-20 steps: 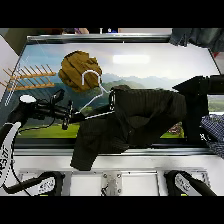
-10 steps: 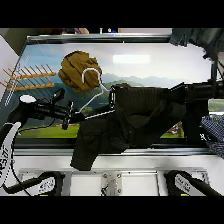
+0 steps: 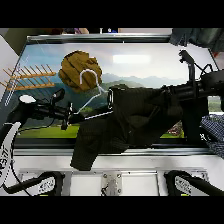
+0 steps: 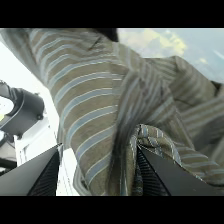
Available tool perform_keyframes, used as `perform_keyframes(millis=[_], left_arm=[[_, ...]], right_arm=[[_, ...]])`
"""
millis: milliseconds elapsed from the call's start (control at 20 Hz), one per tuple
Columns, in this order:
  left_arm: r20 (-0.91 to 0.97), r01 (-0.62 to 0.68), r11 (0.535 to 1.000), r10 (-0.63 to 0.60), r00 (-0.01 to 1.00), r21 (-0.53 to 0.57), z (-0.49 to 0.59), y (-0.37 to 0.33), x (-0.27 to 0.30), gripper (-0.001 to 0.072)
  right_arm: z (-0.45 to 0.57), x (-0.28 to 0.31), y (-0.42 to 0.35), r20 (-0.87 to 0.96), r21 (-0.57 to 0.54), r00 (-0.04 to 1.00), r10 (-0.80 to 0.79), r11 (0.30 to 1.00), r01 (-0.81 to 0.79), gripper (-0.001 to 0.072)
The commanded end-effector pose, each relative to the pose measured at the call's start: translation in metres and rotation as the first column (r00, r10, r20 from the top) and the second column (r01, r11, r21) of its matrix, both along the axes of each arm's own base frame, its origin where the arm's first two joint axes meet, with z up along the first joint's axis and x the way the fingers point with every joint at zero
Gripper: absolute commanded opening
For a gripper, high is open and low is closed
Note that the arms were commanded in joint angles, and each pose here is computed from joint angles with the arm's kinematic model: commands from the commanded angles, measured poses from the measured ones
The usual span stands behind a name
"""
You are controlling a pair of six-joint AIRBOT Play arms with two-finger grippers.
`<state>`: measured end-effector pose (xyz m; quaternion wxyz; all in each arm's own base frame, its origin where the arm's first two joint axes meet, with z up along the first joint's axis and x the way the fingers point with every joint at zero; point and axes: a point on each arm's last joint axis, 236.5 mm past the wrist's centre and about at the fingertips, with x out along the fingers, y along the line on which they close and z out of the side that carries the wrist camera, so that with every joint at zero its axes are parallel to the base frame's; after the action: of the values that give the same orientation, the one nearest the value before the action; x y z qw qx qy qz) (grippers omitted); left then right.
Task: Fold the clothes and pants, and hang the long-sleeved shirts on hangers.
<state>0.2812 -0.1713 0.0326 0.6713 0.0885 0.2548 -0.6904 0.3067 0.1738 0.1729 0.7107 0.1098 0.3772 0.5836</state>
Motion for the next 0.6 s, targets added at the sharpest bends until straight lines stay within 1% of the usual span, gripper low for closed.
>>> perform_keyframes(millis=[0, 300, 350, 400, 450, 550], left_arm=[[-0.012, -0.014, 1.000, 0.014, 1.000, -0.017, 0.0042, -0.0023, 0.0019, 0.0016], [-0.015, -0.008, 1.000, 0.008, 1.000, -0.020, 0.0048, -0.0024, 0.0003, 0.0015], [-0.015, -0.008, 1.000, 0.008, 1.000, -0.020, 0.0049, -0.0024, 0.0002, 0.0016], [-0.015, -0.008, 1.000, 0.008, 1.000, -0.020, 0.0049, -0.0024, 0.0002, 0.0015], [-0.015, -0.008, 1.000, 0.008, 1.000, -0.020, 0.0049, -0.0024, 0.0002, 0.0015], [-0.015, -0.008, 1.000, 0.008, 1.000, -0.020, 0.0049, -0.0024, 0.0002, 0.0015]], right_arm=[[0.0009, -0.0056, 0.0174, 0.019, 0.008, 0.999, 0.046, 0.999, -0.046, 0.0508], [0.0006, -0.0060, 0.0225, 0.032, 0.006, 0.998, 0.055, 0.998, -0.055, 0.0495], [0.0005, -0.0062, 0.0225, 0.052, 0.004, 0.997, 0.065, 0.998, -0.065, 0.0370], [0.0005, -0.0057, 0.0225, 0.070, 0.003, 0.995, 0.070, 0.997, -0.071, 0.0151], [0.0005, -0.0057, 0.0225, 0.082, 0.002, 0.994, 0.076, 0.997, -0.076, 0.0024], [-0.0004, -0.0060, 0.0221, 0.140, -0.007, 0.985, 0.103, 0.995, -0.103, 0.0024]])
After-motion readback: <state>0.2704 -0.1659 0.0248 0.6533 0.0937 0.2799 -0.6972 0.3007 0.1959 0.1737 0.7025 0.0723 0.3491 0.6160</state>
